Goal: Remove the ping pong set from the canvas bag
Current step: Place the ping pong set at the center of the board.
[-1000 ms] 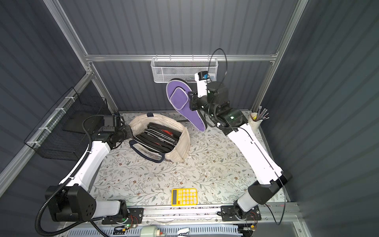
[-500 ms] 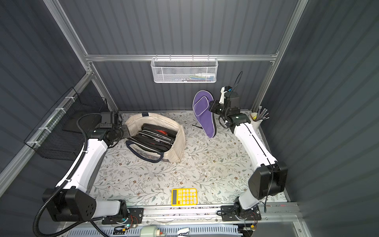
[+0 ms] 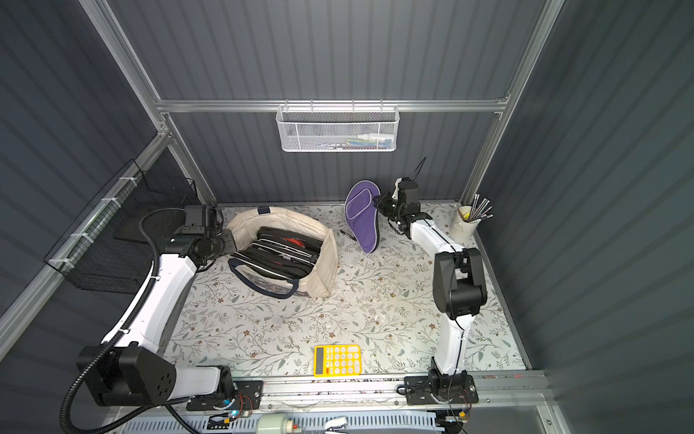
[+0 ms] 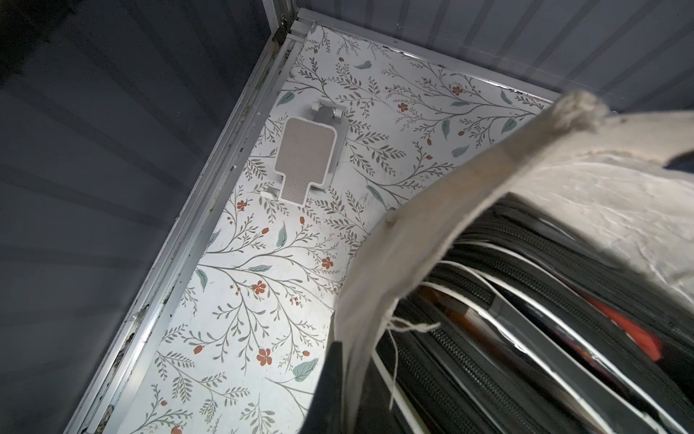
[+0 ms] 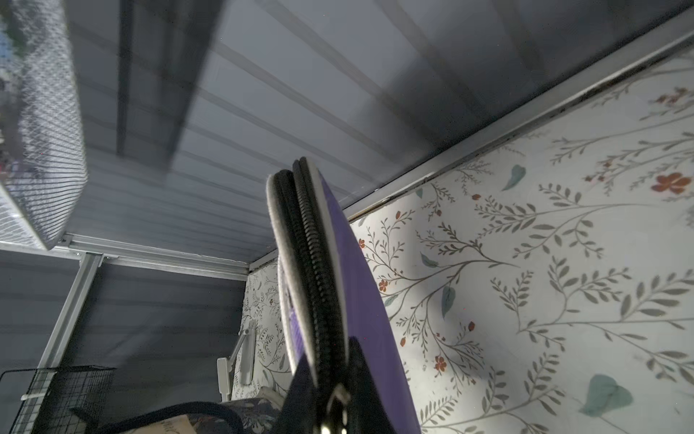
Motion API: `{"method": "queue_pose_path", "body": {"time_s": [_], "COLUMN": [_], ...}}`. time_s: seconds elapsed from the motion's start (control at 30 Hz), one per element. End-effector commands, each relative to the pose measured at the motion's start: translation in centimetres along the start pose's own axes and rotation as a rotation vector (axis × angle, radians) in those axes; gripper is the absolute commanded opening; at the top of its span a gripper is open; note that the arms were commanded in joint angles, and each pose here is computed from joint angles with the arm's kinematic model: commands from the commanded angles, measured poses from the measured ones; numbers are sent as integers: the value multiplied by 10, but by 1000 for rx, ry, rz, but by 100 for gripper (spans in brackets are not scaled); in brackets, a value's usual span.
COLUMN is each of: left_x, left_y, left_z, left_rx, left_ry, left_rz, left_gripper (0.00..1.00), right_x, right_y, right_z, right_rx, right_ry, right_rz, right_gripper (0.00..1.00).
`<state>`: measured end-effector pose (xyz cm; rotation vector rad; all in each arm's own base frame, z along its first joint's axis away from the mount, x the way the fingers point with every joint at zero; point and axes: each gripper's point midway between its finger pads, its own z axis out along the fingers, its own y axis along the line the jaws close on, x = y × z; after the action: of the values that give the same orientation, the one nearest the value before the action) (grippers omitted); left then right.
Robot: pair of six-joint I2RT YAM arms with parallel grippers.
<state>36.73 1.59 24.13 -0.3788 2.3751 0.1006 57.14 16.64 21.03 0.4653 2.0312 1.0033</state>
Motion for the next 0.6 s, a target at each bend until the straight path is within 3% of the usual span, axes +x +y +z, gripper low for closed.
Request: {"method": "queue_pose_path", "body": {"time_s": [0.0, 0.3, 0.57], "left_x": [-21, -19, -18], "left_y": [10, 6, 5], "left_z": [-21, -17, -15], "left_rx": [-18, -3, 3], "left_ry": [-84, -77, -75], "left_rz": [-26, -30, -34], "left_gripper": [0, 0, 0], "right_x": [-8, 14, 33], "right_y": [5, -51, -74], "right_z": [10, 30, 36], "right_rx": [-61, 153, 366], "right_ry": [-42, -6, 105], "right_rz": [39, 79, 3], "right_gripper": [0, 0, 0]}}
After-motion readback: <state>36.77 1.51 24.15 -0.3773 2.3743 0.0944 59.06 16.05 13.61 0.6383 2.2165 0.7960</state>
